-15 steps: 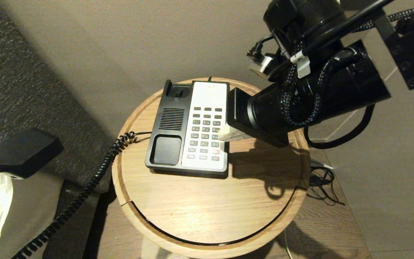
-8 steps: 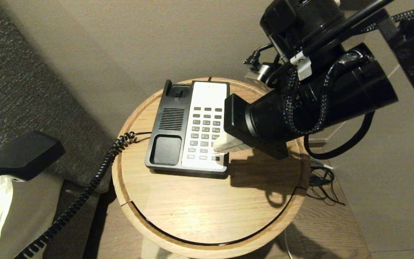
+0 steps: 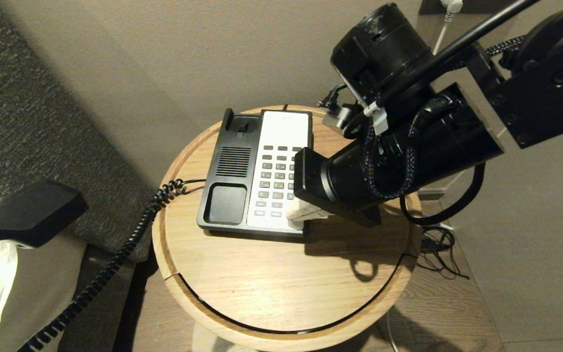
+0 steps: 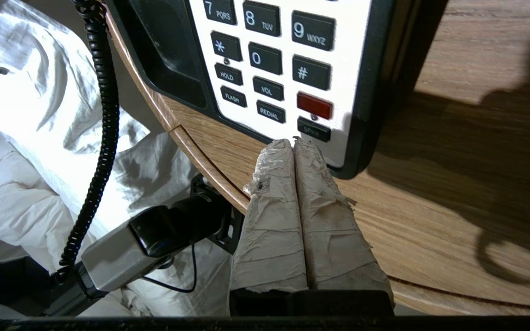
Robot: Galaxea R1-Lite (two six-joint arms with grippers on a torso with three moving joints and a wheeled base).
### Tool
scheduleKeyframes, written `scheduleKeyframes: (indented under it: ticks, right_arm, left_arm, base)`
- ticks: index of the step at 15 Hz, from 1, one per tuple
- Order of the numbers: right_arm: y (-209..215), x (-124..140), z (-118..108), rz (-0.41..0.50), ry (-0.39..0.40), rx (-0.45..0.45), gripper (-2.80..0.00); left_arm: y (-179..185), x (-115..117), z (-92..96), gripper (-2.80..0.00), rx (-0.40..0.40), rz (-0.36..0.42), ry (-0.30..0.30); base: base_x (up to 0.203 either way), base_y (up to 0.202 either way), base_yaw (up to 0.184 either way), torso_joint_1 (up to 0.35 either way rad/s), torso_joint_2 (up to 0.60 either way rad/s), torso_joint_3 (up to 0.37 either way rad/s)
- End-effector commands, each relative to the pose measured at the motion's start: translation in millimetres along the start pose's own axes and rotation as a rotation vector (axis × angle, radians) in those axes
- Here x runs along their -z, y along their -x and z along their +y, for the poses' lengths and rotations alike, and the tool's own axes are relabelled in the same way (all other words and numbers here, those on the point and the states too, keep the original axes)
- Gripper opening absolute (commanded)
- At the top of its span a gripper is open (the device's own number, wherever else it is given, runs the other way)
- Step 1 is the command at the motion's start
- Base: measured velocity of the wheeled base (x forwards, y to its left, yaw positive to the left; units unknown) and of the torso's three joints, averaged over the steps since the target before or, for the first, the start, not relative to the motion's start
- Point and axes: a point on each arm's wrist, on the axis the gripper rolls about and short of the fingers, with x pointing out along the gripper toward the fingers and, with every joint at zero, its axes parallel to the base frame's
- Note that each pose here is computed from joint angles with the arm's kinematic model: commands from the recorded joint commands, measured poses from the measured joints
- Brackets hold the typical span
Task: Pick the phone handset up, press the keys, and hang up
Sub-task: Dial the number
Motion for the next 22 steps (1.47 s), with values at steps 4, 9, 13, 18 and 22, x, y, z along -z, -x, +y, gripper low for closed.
scheduleKeyframes:
  ticks: [4, 9, 13, 18, 22]
  right_arm:
    - [-4.8, -0.8, -0.7, -0.001, 0.0, 0.011, -2.8]
    - [-2.5, -3.3, 0.2, -0.013, 0.003, 0.003, -2.8]
    - [-2.9, -4.9, -1.3, -0.016, 0.007, 0.007, -2.8]
    - [-7.7, -6.0, -5.0, -0.009, 0.016, 0.023, -2.8]
    - [-12.9, -5.7, -6.5, 0.0, 0.021, 0.034, -2.8]
  left_arm:
    - [0.3, 0.8, 0.3, -2.8, -0.001, 0.004, 0.002]
    - [0.3, 0.8, 0.3, -2.8, -0.001, 0.005, 0.002]
    - [0.1, 1.1, 0.4, -2.8, -0.002, 0.007, 0.002]
    - [0.4, 1.4, 0.5, -2.8, -0.002, 0.005, 0.002]
    - [-0.7, 2.2, 0.8, -2.8, -0.003, 0.012, 0.002]
  base:
    - [0.0, 0.0, 0.0, 0.0, 0.0, 0.0]
    - [0.0, 0.0, 0.0, 0.0, 0.0, 0.0]
    - [0.0, 0.0, 0.0, 0.0, 0.0, 0.0]
    - [0.0, 0.0, 0.0, 0.0, 0.0, 0.0]
    - [0.0, 0.0, 0.0, 0.0, 0.0, 0.0]
